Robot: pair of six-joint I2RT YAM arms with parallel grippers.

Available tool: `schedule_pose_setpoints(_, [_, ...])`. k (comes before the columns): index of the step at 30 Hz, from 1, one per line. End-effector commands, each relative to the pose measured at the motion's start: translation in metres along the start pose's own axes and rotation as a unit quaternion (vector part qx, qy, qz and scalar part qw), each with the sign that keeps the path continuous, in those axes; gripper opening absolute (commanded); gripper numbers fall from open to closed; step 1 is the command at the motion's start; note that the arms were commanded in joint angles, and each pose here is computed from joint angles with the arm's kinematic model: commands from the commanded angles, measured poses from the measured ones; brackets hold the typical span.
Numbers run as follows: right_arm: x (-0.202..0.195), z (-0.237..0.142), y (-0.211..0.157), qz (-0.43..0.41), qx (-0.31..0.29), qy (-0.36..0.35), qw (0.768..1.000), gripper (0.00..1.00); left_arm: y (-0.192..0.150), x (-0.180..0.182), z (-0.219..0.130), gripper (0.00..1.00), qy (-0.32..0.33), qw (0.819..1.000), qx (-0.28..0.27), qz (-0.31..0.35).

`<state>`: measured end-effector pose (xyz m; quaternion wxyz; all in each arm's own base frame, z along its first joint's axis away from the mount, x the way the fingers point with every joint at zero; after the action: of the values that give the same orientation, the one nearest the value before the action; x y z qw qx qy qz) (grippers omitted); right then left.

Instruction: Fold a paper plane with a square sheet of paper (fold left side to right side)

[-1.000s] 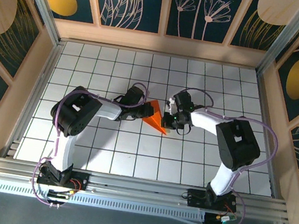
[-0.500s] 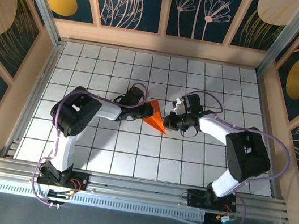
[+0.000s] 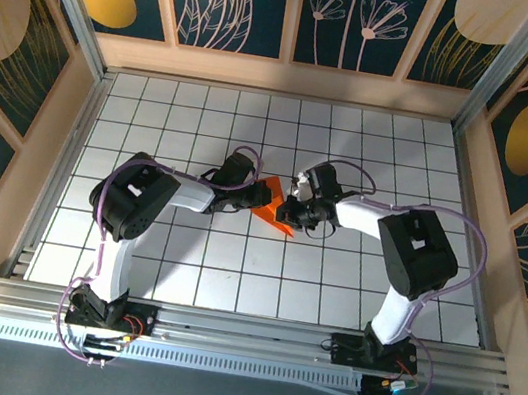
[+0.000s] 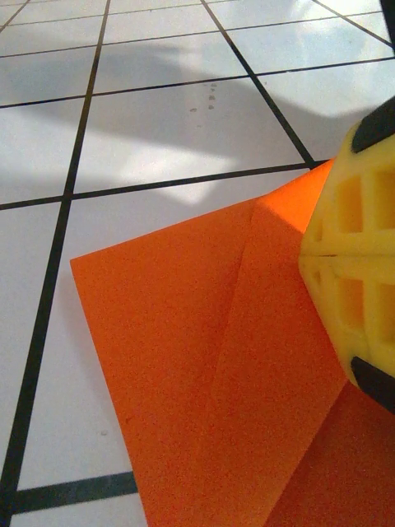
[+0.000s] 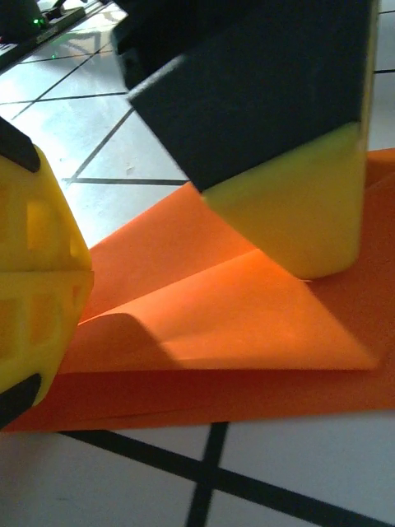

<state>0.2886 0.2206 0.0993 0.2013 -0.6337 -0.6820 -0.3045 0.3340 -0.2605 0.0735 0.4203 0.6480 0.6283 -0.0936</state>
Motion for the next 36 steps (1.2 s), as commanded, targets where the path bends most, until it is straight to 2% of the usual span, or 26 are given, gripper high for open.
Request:
schedule_pose_setpoints(1, [0.005,0.005,0.011,-0.007,-0.018,0.002,1.000,0.00,-0.028,0.030,0.004,0.02,0.068,0.996,0.059,-0.021])
schedule_pose_setpoints(20, [0.000,0.021,0.021,0.000,-0.022,0.002,1.000,0.00,-0.028,0.030,0.005,0.02,0.069,0.996,0.059,-0.024])
schedule_pose_setpoints(27, [-0.015,0.026,0.009,0.010,0.002,-0.034,0.999,0.00,-0.029,0.032,0.005,0.02,0.078,0.995,0.058,-0.030])
schedule_pose_setpoints(36, [-0.024,0.015,-0.011,0.015,0.025,-0.062,0.998,0.00,-0.031,0.037,0.005,0.01,0.098,0.993,0.056,-0.041])
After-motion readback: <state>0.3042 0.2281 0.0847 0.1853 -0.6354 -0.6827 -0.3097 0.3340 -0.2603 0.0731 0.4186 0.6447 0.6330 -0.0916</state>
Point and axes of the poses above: each hand's point on the last joint's axis, 136 mm out from that joint toward the fingers, its own z axis out along the fingers, its own x axis along the line the jaws close on, y = z × x, the point moved 9 cm from there along -z, back along the fingers, and after that the axes turned 4 degrees about z, right-handed, at the moved point
